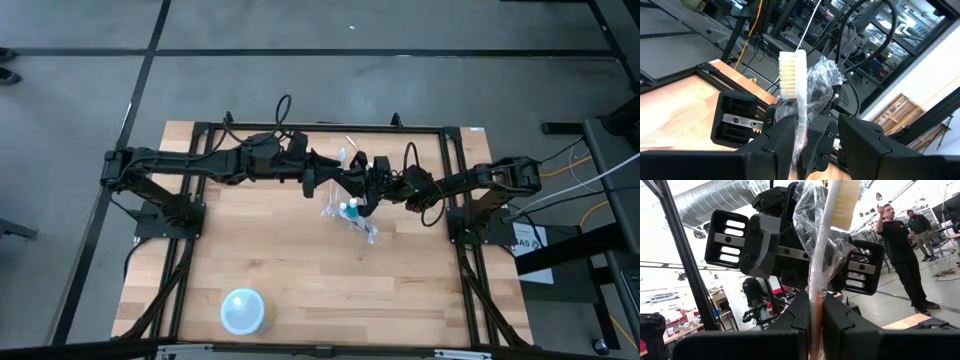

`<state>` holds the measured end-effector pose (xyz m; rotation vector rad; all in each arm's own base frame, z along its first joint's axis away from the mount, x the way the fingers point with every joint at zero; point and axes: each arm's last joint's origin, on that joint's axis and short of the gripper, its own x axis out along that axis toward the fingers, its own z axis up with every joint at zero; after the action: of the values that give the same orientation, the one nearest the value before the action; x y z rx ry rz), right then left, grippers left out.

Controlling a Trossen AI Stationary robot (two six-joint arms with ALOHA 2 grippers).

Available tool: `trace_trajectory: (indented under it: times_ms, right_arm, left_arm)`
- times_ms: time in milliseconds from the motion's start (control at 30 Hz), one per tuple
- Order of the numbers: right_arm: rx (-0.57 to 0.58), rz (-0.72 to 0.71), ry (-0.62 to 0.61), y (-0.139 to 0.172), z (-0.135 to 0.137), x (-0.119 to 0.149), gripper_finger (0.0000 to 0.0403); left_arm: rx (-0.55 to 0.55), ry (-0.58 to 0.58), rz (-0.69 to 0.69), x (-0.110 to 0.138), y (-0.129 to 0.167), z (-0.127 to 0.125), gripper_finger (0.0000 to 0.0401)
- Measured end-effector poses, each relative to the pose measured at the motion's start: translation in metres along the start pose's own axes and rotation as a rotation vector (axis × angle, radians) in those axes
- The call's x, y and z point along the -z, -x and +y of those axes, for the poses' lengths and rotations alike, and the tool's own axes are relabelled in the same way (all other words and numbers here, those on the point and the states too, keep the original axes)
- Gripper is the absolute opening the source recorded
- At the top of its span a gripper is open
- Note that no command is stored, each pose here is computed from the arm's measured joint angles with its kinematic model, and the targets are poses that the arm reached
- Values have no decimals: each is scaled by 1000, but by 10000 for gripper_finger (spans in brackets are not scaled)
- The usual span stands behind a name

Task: Pick & Place toothbrushing station
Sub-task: Put the orange toothbrush into the transparent organizer

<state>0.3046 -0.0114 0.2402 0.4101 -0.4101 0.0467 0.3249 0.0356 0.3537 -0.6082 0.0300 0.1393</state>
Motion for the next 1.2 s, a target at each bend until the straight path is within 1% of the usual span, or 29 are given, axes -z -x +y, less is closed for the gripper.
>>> trace_trajectory:
  times_ms: [167,367,467,600,633,733,900,967,1067,1200]
  right_arm:
    - [0,-1,-3,0,0,0,22]
    - [-6,6,13,-6,1,-2,21]
    - [-8,2,16,-7,2,-3,21]
    - [-14,4,14,-7,2,-4,21]
    - [-14,5,12,-7,2,-3,21]
    - [-13,7,11,-7,2,-3,21]
    - [-28,-1,-38,-8,3,-5,25]
    - [-24,3,-73,-8,2,-4,49]
    - [8,39,-135,-7,-1,0,104]
    - [27,46,-174,-5,-7,0,165]
  left_arm:
    - [15,2,-10,1,-4,1,147]
    - [31,10,-26,3,-10,2,130]
    - [26,10,-34,2,-10,2,101]
    - [10,30,-42,1,-10,4,26]
    - [10,34,-41,1,-10,4,17]
    - [5,35,-45,1,-10,5,11]
    - [-1,37,-75,-1,-9,4,8]
    - [-5,30,-92,-4,-7,3,8]
    - [-8,19,-165,-16,1,-1,8]
    - [-41,-29,-174,-18,8,-3,8]
